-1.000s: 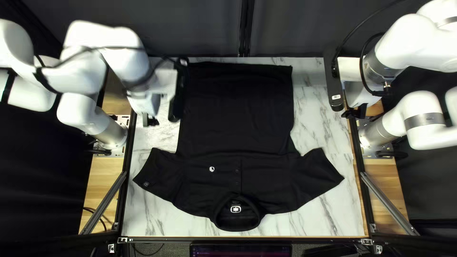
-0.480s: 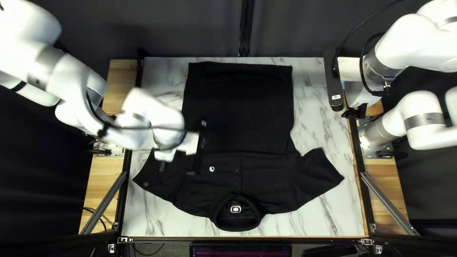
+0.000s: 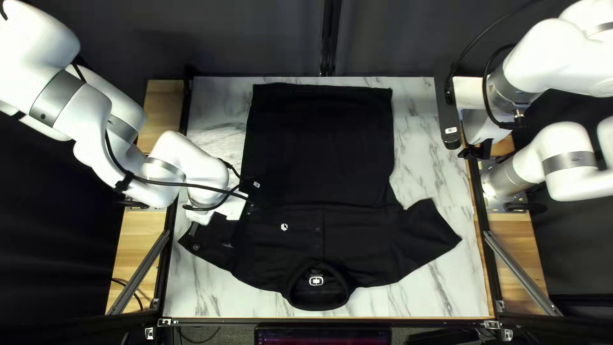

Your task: Fold t-shirt

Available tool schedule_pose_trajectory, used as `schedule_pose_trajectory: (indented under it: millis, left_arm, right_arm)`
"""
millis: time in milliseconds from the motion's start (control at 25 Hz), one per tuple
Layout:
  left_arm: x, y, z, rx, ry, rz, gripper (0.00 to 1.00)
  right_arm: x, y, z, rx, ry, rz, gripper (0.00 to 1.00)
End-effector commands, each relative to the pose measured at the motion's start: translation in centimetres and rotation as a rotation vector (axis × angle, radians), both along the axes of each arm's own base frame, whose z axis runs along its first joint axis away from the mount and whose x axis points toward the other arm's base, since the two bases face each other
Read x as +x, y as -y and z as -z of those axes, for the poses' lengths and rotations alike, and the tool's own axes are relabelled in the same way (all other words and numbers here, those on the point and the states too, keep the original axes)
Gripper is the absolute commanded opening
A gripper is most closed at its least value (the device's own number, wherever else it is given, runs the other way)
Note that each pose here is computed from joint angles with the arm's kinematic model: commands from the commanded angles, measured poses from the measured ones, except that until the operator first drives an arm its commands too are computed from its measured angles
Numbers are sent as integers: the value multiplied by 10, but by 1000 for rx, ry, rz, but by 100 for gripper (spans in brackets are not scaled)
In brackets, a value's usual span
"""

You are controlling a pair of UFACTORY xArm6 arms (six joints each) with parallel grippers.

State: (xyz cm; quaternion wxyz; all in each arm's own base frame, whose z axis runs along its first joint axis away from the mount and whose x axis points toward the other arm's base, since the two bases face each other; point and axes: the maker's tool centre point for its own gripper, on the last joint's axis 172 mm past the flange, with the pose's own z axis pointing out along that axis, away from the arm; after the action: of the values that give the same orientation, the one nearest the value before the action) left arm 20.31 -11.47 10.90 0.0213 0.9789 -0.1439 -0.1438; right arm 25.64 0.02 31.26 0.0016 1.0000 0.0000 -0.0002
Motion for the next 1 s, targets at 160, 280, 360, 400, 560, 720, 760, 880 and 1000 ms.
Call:
schedule_pose_trajectory:
  millis: [160, 280, 360, 400, 560, 720, 760, 880, 1000]
  left_arm:
    - [2, 39, 4, 24, 35, 160, 100]
    - [13, 64, 5, 75, 23, 189, 100]
    - [16, 75, 7, 99, 19, 188, 100]
    - [14, 76, 12, 137, 2, 167, 100]
    - [8, 71, 13, 166, -18, 141, 100]
    - [8, 71, 13, 166, -18, 141, 100]
    - [8, 71, 13, 166, -18, 141, 100]
    - [25, 87, 38, 213, -24, 150, 100]
    - [17, 92, 49, 252, 30, 186, 100]
  right_arm:
    - [0, 0, 0, 0, 0, 0, 100]
    - [0, 0, 0, 0, 0, 0, 100]
    - [0, 0, 0, 0, 0, 0, 100]
    - [0, 0, 0, 0, 0, 0, 100]
    - [0, 0, 0, 0, 0, 0, 100]
    - [0, 0, 0, 0, 0, 0, 100]
    - [0, 0, 0, 0, 0, 0, 100]
    - [0, 0, 0, 0, 0, 0, 100]
    - [0, 0, 0, 0, 0, 0, 100]
